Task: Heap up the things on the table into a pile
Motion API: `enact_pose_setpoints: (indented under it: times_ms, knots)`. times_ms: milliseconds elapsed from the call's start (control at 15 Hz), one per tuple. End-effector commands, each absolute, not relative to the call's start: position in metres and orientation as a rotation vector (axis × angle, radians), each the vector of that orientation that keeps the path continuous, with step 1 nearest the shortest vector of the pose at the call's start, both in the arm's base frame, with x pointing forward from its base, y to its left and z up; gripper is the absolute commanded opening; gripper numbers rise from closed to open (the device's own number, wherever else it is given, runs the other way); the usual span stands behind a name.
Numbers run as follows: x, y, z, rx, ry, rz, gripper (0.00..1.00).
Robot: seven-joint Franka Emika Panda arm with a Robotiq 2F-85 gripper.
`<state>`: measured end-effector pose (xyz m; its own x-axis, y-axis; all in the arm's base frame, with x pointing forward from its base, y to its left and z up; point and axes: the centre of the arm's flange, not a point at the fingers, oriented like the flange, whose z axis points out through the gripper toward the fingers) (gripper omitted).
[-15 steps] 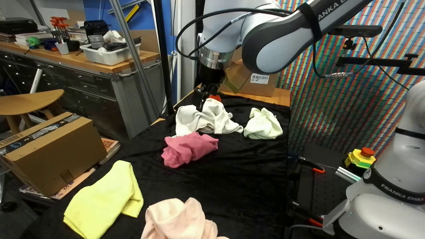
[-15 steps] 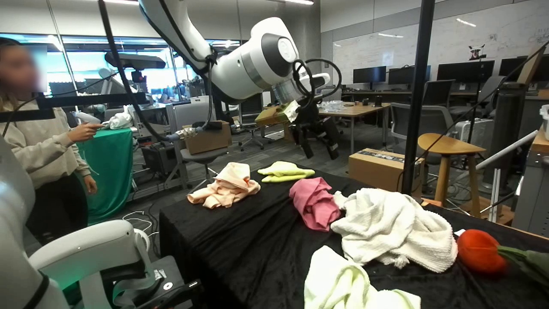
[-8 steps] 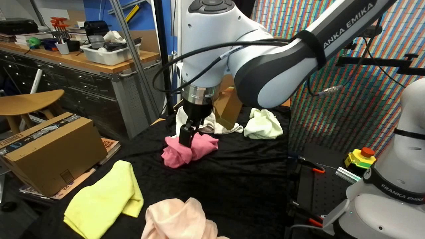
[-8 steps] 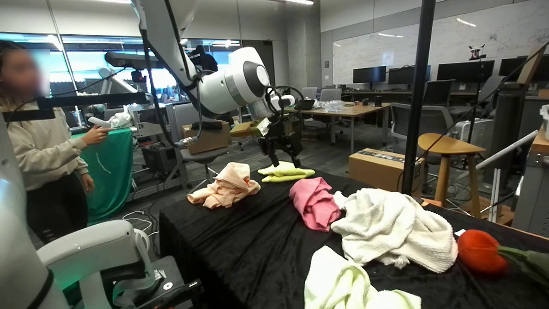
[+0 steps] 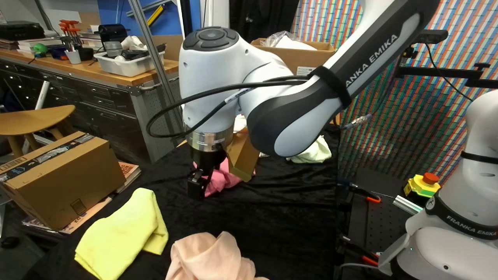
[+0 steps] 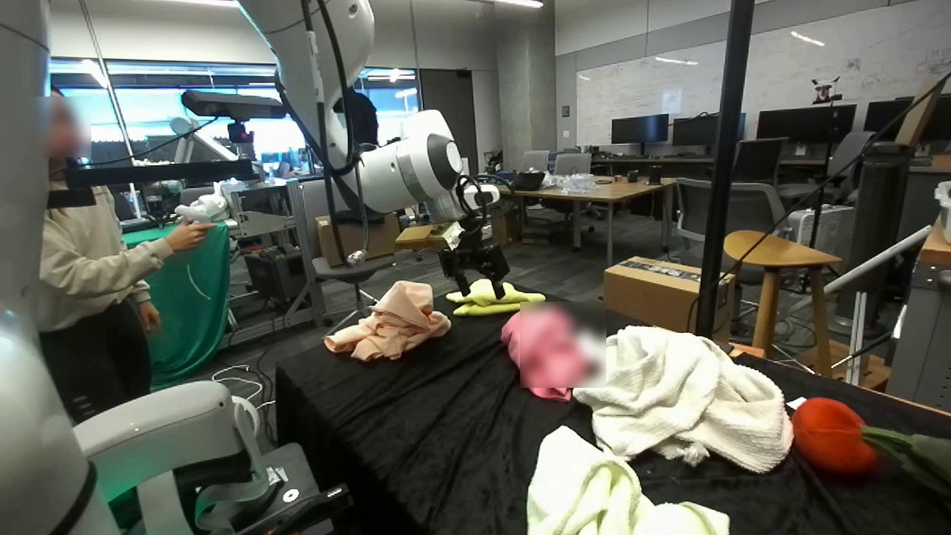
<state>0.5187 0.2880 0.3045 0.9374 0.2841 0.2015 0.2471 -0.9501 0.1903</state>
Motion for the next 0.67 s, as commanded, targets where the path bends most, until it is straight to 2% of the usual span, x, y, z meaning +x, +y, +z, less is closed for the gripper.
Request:
enact_pose_setpoints:
  times_ms: [0, 600]
  knots:
    - [0.545, 0.32, 0.301, 2.935, 0.433, 0.357, 1.0]
    - [0.569, 0.399, 0.296, 2.926, 0.554, 0.402, 1.0]
